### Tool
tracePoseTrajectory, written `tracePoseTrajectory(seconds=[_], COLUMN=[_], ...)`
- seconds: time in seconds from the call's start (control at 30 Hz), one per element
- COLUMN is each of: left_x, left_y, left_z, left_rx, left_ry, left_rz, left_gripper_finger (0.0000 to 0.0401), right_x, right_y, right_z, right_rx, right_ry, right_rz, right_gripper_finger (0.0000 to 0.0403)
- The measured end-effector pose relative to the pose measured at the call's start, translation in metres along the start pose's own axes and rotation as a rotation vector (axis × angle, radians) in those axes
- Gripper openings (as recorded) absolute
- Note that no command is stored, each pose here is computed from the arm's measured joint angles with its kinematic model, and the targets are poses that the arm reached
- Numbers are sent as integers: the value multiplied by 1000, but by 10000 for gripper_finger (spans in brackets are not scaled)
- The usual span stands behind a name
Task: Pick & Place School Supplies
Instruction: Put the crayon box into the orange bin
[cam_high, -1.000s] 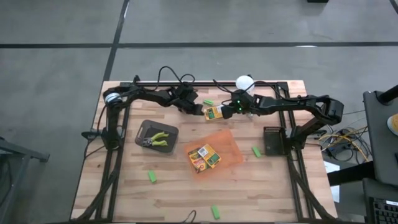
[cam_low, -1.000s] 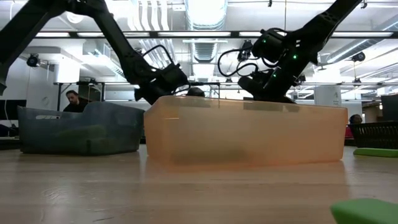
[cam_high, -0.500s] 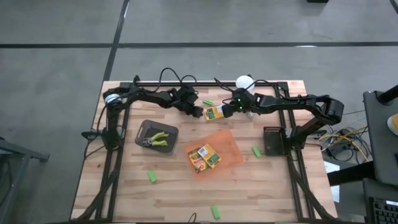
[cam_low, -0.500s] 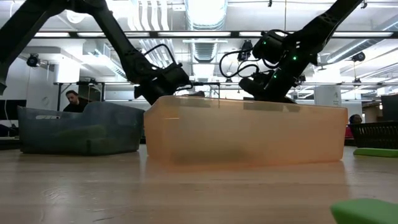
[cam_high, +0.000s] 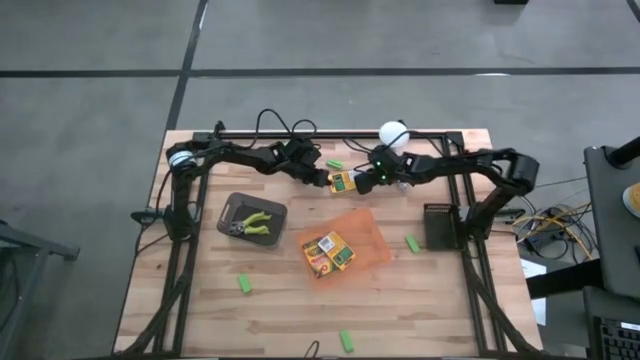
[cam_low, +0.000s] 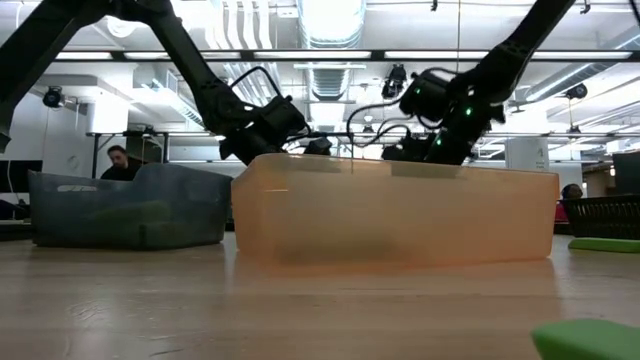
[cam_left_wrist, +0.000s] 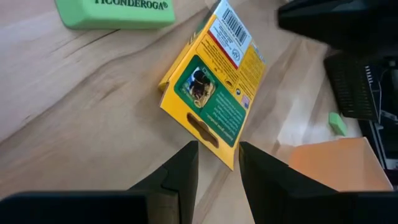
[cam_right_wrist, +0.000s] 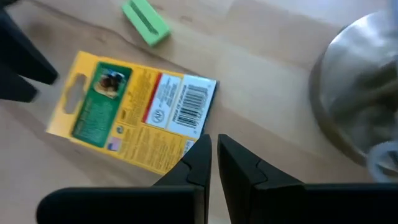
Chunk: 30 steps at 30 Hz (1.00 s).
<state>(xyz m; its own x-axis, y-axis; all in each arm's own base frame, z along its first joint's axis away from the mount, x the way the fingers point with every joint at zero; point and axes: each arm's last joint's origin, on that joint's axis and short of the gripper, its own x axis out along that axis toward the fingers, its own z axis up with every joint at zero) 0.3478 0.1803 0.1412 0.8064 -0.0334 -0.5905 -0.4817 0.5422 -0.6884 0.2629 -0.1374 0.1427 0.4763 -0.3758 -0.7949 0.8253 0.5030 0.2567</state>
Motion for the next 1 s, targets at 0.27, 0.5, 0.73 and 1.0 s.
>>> tracePoseTrajectory(seconds=[0.27, 0.5, 0.73, 1.0], left_x=[0, 0, 0, 0], left_y=[3, 6, 6, 6], left_z=[-4, -6, -6, -6], left_rx=[-28, -35, -35, -34], left_ry=[26, 34, 35, 35], left_rz=[46, 82, 83, 82], left_gripper_finger=[119, 119, 119, 119], right_x=[27, 26, 15, 11], right_y=[2, 1, 0, 1], right_z=[-6, -5, 0, 3], right_rx=[26, 34, 44, 46], right_ry=[18, 19, -2, -22], right_rz=[42, 42, 45, 50], right_gripper_finger=[27, 27, 27, 27])
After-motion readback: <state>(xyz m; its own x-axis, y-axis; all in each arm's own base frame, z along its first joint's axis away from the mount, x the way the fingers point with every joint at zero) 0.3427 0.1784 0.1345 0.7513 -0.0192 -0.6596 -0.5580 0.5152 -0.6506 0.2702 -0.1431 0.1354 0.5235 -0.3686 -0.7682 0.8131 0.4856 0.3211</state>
